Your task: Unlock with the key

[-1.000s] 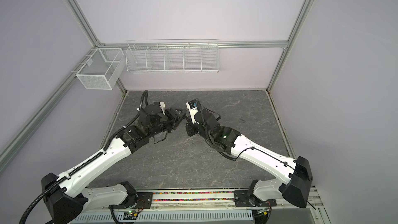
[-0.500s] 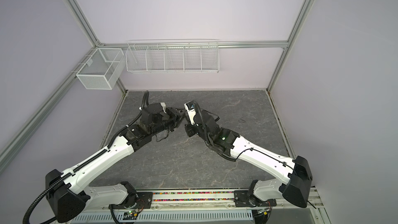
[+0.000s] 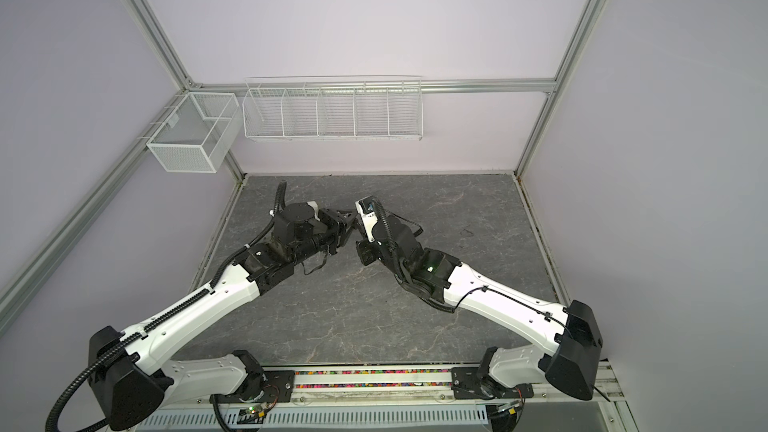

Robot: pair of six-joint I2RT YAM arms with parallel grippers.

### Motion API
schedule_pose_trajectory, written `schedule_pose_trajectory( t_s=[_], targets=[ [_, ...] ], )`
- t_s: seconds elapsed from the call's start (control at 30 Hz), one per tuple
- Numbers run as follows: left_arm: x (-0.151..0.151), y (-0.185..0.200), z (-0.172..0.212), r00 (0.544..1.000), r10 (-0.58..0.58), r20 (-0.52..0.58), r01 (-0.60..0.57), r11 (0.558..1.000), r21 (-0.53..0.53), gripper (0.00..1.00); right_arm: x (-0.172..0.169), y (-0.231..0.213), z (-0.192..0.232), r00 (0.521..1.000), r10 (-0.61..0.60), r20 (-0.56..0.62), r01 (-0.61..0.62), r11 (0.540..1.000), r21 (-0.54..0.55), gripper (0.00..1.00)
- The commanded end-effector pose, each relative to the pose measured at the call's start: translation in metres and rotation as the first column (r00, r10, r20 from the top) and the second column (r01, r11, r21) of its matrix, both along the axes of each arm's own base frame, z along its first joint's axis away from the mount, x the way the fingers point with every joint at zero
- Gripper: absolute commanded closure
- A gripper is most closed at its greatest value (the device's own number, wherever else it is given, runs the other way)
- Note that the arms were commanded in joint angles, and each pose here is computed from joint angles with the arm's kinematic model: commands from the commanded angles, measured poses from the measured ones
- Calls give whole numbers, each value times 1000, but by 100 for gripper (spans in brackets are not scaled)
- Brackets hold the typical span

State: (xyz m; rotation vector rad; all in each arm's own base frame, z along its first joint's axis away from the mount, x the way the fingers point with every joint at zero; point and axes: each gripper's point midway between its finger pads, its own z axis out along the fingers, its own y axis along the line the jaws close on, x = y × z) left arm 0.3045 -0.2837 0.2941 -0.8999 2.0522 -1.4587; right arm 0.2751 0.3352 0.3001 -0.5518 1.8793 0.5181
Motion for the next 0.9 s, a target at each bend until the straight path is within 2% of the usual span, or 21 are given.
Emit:
schedule_pose_trajectory(
  t_s=[0.0, 0.33, 0.43, 0.57, 0.7, 0.87],
  targets=[
    [1, 6, 8, 999, 36, 12, -36, 998, -44, 65, -1, 3, 4, 1000, -2, -2, 2, 999, 39, 93],
    [3, 3, 20, 997, 17, 70, -15, 999, -35, 78, -7, 16, 3, 997, 52, -53, -50, 997, 56, 93],
    [2, -4, 27, 993, -31, 114, 31, 1000, -3, 86, -12, 21, 4, 993, 84, -80, -78, 994, 76, 93],
    [-5, -17, 34, 983, -95, 154, 90, 995, 34, 100, -8, 21, 7, 994, 67, -87, -59, 994, 96, 93],
    [-15, -26, 40, 975, -134, 179, 126, 991, 54, 100, 0, 21, 17, 996, 44, -74, -35, 992, 120, 94],
    [-20, -34, 38, 968, -181, 176, 175, 983, 51, 100, -3, 24, 44, 989, 112, -99, -81, 958, 274, 93]
  ],
)
